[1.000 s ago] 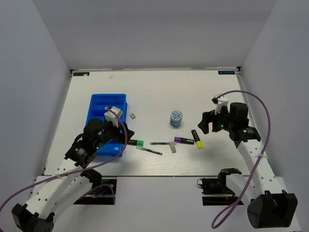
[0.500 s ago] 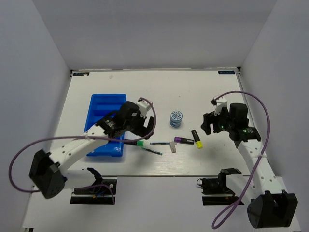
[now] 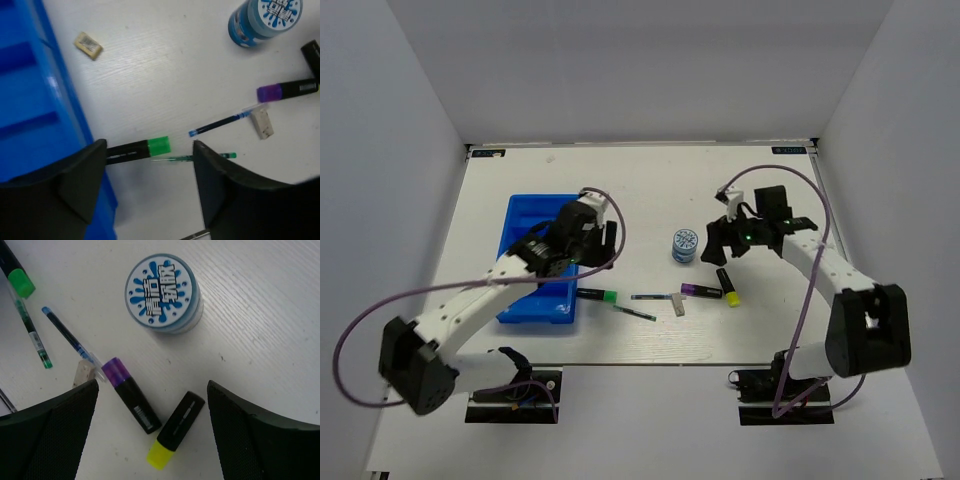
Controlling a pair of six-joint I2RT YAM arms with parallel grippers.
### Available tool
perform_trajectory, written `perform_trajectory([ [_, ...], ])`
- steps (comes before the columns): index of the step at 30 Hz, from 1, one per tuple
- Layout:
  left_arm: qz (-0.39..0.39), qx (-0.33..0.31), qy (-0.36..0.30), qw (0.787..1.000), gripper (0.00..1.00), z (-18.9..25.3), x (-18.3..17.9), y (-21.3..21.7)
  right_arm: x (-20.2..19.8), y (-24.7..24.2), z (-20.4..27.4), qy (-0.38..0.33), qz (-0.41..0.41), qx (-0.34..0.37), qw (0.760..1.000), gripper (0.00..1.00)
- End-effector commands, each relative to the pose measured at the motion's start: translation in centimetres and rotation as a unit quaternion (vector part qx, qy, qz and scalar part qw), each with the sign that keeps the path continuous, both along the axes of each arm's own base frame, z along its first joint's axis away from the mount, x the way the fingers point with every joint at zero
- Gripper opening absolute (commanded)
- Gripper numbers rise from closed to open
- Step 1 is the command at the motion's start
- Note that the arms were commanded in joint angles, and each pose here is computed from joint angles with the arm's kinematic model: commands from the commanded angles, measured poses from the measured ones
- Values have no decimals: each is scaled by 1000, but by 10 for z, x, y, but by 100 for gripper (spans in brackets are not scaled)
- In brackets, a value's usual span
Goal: Sort the stationery into containers
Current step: Pick up the stationery from the center of the board.
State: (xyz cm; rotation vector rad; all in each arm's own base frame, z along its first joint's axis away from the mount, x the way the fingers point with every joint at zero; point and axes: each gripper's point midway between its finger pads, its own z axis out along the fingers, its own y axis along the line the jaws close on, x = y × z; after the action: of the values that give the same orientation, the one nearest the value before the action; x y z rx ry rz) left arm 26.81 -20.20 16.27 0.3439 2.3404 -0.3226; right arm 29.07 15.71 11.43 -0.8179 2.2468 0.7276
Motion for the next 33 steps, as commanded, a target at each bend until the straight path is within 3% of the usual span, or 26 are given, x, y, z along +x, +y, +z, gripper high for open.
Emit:
perform_trajectory([
  [1, 3, 7, -22, 1000, 83, 8, -17, 35, 27, 20, 10, -47, 27, -14, 998, 90],
  [7, 6, 0, -5, 1000, 90, -15, -34, 60, 56, 42, -23, -41, 34, -71, 996, 90],
  [20, -13, -7, -48, 999, 90, -17, -44, 71, 87, 88, -48, -84, 57, -153, 983, 90],
  [23, -15, -10, -59, 998, 90, -16, -45, 73, 83, 88, -53, -77, 58, -177, 980, 79],
  [33, -21, -20, -65, 997, 90, -15, -47, 70, 72, 75, -40, -89, 65, -233, 966, 87],
])
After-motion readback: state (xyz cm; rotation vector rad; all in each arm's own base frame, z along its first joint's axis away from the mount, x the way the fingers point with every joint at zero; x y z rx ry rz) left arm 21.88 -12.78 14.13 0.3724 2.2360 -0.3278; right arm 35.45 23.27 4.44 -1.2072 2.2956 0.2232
